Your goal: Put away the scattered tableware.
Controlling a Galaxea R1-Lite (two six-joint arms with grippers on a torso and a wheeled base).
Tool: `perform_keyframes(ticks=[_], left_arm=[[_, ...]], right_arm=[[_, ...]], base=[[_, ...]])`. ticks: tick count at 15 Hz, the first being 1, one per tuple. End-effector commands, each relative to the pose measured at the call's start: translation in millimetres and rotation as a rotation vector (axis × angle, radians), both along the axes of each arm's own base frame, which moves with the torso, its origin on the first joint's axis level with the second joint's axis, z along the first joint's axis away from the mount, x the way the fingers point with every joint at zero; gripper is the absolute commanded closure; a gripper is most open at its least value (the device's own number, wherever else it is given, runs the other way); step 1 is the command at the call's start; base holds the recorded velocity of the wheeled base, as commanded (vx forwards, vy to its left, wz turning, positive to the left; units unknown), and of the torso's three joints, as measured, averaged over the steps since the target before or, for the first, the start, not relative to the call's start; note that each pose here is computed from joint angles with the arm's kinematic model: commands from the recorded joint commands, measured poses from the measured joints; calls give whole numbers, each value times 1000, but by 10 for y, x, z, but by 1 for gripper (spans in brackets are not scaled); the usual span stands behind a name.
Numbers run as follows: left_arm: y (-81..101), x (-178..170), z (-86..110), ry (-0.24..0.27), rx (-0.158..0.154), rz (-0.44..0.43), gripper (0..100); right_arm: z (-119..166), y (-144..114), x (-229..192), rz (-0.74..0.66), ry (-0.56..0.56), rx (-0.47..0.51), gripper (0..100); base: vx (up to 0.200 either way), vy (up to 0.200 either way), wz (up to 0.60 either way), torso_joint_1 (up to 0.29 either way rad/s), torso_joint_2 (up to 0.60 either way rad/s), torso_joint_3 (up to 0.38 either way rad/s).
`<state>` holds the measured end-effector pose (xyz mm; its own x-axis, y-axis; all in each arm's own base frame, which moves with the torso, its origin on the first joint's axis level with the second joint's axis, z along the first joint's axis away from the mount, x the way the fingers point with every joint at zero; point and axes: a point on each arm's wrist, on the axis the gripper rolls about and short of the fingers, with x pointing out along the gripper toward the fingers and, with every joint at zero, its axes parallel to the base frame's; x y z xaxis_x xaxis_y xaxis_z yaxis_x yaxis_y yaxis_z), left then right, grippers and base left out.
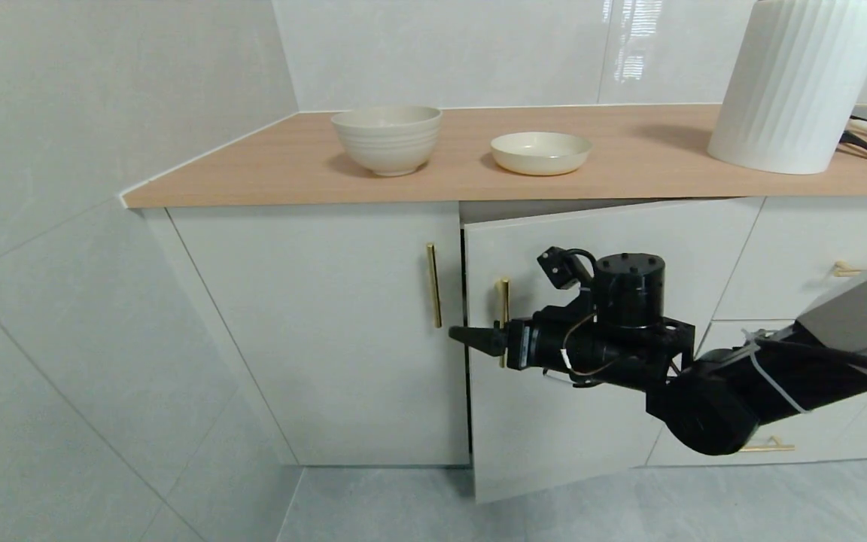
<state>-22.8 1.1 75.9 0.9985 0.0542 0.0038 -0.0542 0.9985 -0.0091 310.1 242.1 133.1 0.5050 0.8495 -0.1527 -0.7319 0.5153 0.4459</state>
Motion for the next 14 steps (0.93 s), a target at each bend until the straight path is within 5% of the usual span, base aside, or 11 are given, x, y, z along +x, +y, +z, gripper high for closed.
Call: perform_keyframes(ticks=[1, 12, 14], left_arm=[[0, 0, 1, -1, 0, 1, 0], [-1, 0, 1, 1, 38, -5, 0], [-11, -8, 47, -7, 103, -49, 0]], right_arm=[[5, -100, -292, 51, -19, 22, 0], [-73, -604, -1058, 143, 14, -4, 0], [-107, -694, -1169, 150, 35, -17, 0]], base=[[0, 0, 0, 0, 0, 0], [0, 0, 0, 0, 0, 0], [0, 0, 0, 0, 0, 0]])
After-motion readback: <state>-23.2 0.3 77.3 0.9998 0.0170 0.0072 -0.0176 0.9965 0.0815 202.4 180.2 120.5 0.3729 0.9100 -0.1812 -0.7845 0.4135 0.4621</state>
